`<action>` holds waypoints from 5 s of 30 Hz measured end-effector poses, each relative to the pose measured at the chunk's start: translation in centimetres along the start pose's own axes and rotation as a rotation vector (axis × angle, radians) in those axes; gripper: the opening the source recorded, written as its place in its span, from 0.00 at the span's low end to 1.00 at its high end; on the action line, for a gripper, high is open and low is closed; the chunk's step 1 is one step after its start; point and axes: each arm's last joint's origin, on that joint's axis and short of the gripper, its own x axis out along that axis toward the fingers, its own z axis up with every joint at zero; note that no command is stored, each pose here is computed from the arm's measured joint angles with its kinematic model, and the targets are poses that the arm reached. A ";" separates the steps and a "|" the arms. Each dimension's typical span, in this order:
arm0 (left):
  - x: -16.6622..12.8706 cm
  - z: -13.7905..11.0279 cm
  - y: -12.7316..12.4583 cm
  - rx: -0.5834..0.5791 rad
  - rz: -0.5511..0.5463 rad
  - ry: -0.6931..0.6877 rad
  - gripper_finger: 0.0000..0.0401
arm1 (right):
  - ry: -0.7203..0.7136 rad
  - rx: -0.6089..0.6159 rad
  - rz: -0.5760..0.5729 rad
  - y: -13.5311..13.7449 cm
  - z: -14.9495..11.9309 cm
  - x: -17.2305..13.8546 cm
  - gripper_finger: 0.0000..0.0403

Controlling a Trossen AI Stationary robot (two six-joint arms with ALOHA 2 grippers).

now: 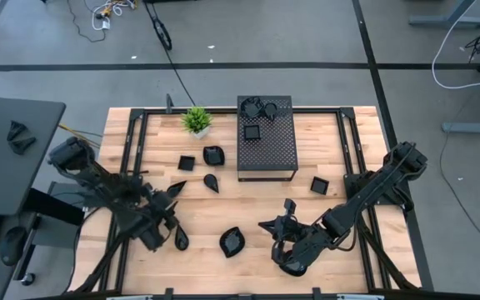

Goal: Pick & Place Mini shaped plates
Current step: Stack the drop shaped plate on top of the drop shaped plates on the shelf

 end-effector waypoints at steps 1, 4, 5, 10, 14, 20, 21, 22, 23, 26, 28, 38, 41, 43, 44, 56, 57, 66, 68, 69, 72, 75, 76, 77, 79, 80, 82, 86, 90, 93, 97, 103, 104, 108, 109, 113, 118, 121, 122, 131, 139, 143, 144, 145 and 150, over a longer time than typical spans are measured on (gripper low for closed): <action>0.5 0.0 0.0 0.000 0.001 -0.001 0.52 | 0.000 0.000 0.000 0.0 0.0 0.0 0.02; 1.9 0.2 0.1 -0.012 0.000 -0.014 0.48 | 0.000 0.000 0.000 0.0 0.0 0.0 0.02; 2.4 0.3 0.1 -0.022 -0.002 -0.013 0.47 | 0.000 0.000 0.000 0.0 0.0 0.0 0.02; 4.3 0.9 0.9 -0.050 0.051 0.027 0.43 | 0.000 0.002 0.000 0.0 0.0 0.0 0.02; 5.1 1.5 1.4 -0.054 0.094 0.047 0.40 | 0.000 0.002 0.000 0.0 0.0 0.0 0.02; 5.8 1.9 1.4 -0.009 0.075 0.115 0.30 | 0.000 0.002 0.000 0.0 0.0 0.0 0.02; 5.9 2.0 1.4 -0.015 0.076 0.125 0.28 | 0.000 0.002 0.000 0.0 0.0 0.0 0.02; 6.0 2.1 1.5 -0.022 0.078 0.133 0.27 | 0.000 0.002 0.000 0.0 0.0 0.0 0.02; 6.1 2.1 1.5 -0.028 0.080 0.138 0.25 | 0.000 0.002 0.000 0.0 0.0 0.0 0.02; 6.2 2.3 1.6 -0.041 0.082 0.147 0.21 | 0.000 0.003 0.000 0.0 0.0 0.0 0.02; 6.2 2.3 1.5 -0.041 0.076 0.151 0.17 | 0.000 0.003 0.000 0.0 0.0 0.0 0.02; 5.6 1.9 1.2 -0.002 0.043 0.159 0.02 | 0.000 0.002 0.000 0.0 0.0 0.0 0.02; 5.2 1.9 0.9 0.016 0.026 0.165 0.03 | 0.000 0.002 0.000 0.0 0.0 0.0 0.02; 4.8 2.2 0.4 0.047 0.006 0.169 0.04 | 0.000 0.002 0.000 0.0 0.0 0.0 0.02; 4.6 2.4 0.2 0.064 -0.007 0.168 0.03 | 0.000 0.002 0.000 0.0 0.0 0.0 0.02; 1.4 6.4 -3.5 0.252 -0.152 0.024 0.02 | 0.001 0.002 0.001 0.0 0.0 0.0 0.02; 1.0 6.9 -3.9 0.270 -0.171 0.005 0.02 | 0.001 0.002 0.001 0.0 0.0 0.0 0.02; -1.5 11.7 -7.4 0.402 -0.406 -0.217 0.02 | 0.016 -0.058 0.026 0.1 -0.1 0.0 0.02; -2.2 13.0 -8.0 0.422 -0.481 -0.264 0.02 | 0.021 -0.126 0.042 0.1 -0.1 0.0 0.02; -2.5 13.6 -8.3 0.430 -0.521 -0.289 0.01 | 0.023 -0.171 0.054 0.2 0.0 0.0 0.02; -3.3 14.9 -8.9 0.499 -0.660 -0.341 0.01 | 0.030 -0.323 0.107 0.2 0.2 -0.2 0.02; -4.4 16.4 -9.4 0.559 -0.811 -0.392 0.02 | 0.023 -0.455 0.172 0.2 0.6 -0.3 0.02; -4.6 16.6 -9.5 0.579 -0.846 -0.400 0.02 | 0.015 -0.490 0.203 0.2 0.8 -0.3 0.02; -4.8 16.8 -9.5 0.601 -0.874 -0.405 0.02 | 0.007 -0.520 0.234 0.2 1.0 -0.2 0.03; -5.0 17.1 -9.6 0.656 -0.914 -0.426 0.02 | -0.011 -0.567 0.289 0.1 1.5 0.2 0.05; -5.0 17.2 -9.6 0.696 -0.936 -0.446 0.01 | -0.019 -0.585 0.315 0.1 1.8 0.3 0.07; -4.9 17.2 -9.6 0.797 -0.966 -0.483 0.01 | -0.040 -0.618 0.359 0.1 2.3 0.5 0.11; -4.6 16.9 -9.9 0.981 -0.962 -0.566 0.02 | -0.084 -0.695 0.381 0.1 3.3 0.6 0.21; -3.9 16.8 -10.2 1.096 -0.930 -0.612 0.03 | -0.127 -0.763 0.393 0.1 4.2 1.1 0.29; -3.2 16.9 -10.3 1.111 -0.913 -0.603 0.02 | -0.164 -0.815 0.423 0.1 4.5 1.7 0.33; -2.6 17.3 -10.1 1.100 -0.926 -0.593 0.02 | -0.204 -0.878 0.448 0.6 4.9 2.5 0.37; -2.2 17.7 -9.9 1.088 -0.915 -0.590 0.03 | -0.190 -0.980 0.465 1.1 4.3 4.4 0.37; -2.1 17.7 -9.9 1.087 -0.914 -0.588 0.03 | -0.193 -0.990 0.460 1.2 4.3 4.5 0.37; -2.1 17.7 -9.9 1.100 -0.911 -0.596 0.02 | -0.186 -1.022 0.449 1.1 4.1 5.1 0.36; -2.1 17.7 -9.9 1.105 -0.910 -0.601 0.02 | -0.180 -1.034 0.447 1.1 4.1 5.2 0.35; -2.2 17.7 -9.9 1.108 -0.909 -0.608 0.03 | -0.188 -1.069 0.438 0.9 4.1 5.3 0.32; -2.2 17.8 -10.0 1.102 -0.909 -0.622 0.04 | -0.206 -1.150 0.434 0.9 4.1 5.3 0.27; -2.2 17.9 -10.0 1.096 -0.906 -0.630 0.04 | -0.216 -1.194 0.431 0.9 4.1 5.3 0.25; -2.2 18.0 -9.9 1.092 -0.904 -0.633 0.04 | -0.218 -1.206 0.429 0.9 4.1 5.3 0.25; -1.7 18.4 -9.7 1.078 -0.887 -0.633 0.04 | -0.222 -1.275 0.405 0.4 4.3 5.7 0.25; -1.7 18.5 -9.6 1.076 -0.884 -0.632 0.04 | -0.217 -1.292 0.381 0.2 4.4 5.8 0.22; -1.7 18.5 -9.6 1.076 -0.883 -0.632 0.04 | -0.209 -1.288 0.361 0.2 4.4 5.9 0.17; -1.7 18.5 -9.6 1.075 -0.880 -0.632 0.04 | -0.206 -1.285 0.357 0.2 4.4 5.9 0.16; -1.7 18.5 -9.6 1.075 -0.875 -0.632 0.04 | -0.204 -1.282 0.353 0.2 4.4 5.9 0.15; -1.7 18.5 -9.6 1.074 -0.859 -0.630 0.04 | -0.197 -1.274 0.349 0.2 4.3 5.9 0.12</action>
